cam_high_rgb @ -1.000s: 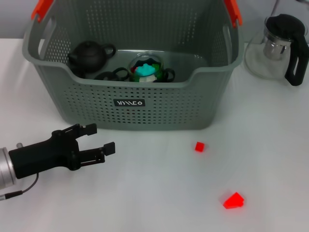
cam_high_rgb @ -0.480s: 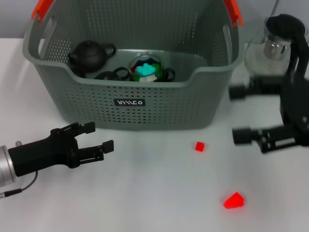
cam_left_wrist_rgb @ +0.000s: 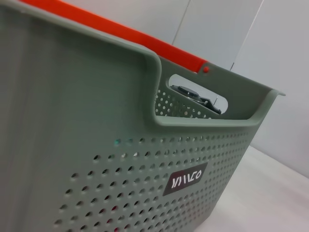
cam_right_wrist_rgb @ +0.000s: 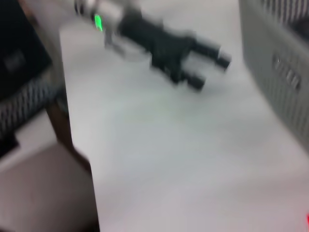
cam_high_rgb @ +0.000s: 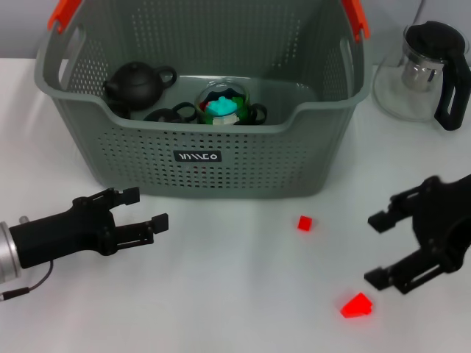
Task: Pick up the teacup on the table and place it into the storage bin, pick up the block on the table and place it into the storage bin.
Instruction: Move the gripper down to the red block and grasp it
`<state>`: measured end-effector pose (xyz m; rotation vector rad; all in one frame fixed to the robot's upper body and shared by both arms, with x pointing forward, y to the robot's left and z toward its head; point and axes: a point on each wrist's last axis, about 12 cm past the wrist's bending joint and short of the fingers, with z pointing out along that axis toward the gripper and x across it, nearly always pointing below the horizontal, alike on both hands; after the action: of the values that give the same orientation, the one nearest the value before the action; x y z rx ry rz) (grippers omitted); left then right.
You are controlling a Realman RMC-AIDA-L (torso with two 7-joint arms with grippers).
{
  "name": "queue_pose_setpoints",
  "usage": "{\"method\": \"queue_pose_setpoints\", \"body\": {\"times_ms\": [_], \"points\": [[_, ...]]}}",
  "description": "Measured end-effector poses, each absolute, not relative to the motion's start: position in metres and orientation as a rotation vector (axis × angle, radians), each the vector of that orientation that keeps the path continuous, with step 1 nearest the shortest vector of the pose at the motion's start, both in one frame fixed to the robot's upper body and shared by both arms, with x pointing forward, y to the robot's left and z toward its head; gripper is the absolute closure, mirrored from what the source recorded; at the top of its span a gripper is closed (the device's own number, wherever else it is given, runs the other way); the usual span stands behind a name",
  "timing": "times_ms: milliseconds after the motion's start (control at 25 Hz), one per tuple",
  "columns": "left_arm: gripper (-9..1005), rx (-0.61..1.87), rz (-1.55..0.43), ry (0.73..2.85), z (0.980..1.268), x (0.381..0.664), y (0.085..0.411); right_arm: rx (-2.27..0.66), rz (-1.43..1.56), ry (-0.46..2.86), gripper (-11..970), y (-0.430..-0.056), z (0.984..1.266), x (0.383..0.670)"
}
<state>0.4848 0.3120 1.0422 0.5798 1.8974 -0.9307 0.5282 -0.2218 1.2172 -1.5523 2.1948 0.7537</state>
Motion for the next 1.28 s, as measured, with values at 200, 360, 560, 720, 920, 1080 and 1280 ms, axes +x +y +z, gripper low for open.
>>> {"method": "queue_pose_setpoints", "body": {"times_ms": [200,360,560,720,920,1080,1280], "points": [[67,0.568,-0.927,1.902,1.042,0.484,0.314,-1.789,0.586,2.262,75,-0.184,1.205,0.530],[67,0.560,-0.918,1.910,1.041,0.485,0.314,-1.915,0.518,2.327,85,-0.162,1.191,0.529],[67,0.559,-0.904,1.921,1.039,0.487,0.314,-1.957,0.455,2.425,102,-0.152,1.167,0.534],[67,0.562,-0.905,1.922,1.039,0.488,0.313,-1.928,0.408,2.441,115,-0.149,1.156,0.539],[67,0.562,-0.907,1.923,1.039,0.487,0.312,-1.925,0.360,2.430,132,-0.144,1.145,0.541],[68,0.562,-0.907,1.923,1.039,0.487,0.312,-1.934,0.322,2.420,145,-0.141,1.137,0.541],[68,0.562,-0.908,1.924,1.039,0.487,0.312,-1.940,0.261,2.446,162,-0.140,1.127,0.541]]}}
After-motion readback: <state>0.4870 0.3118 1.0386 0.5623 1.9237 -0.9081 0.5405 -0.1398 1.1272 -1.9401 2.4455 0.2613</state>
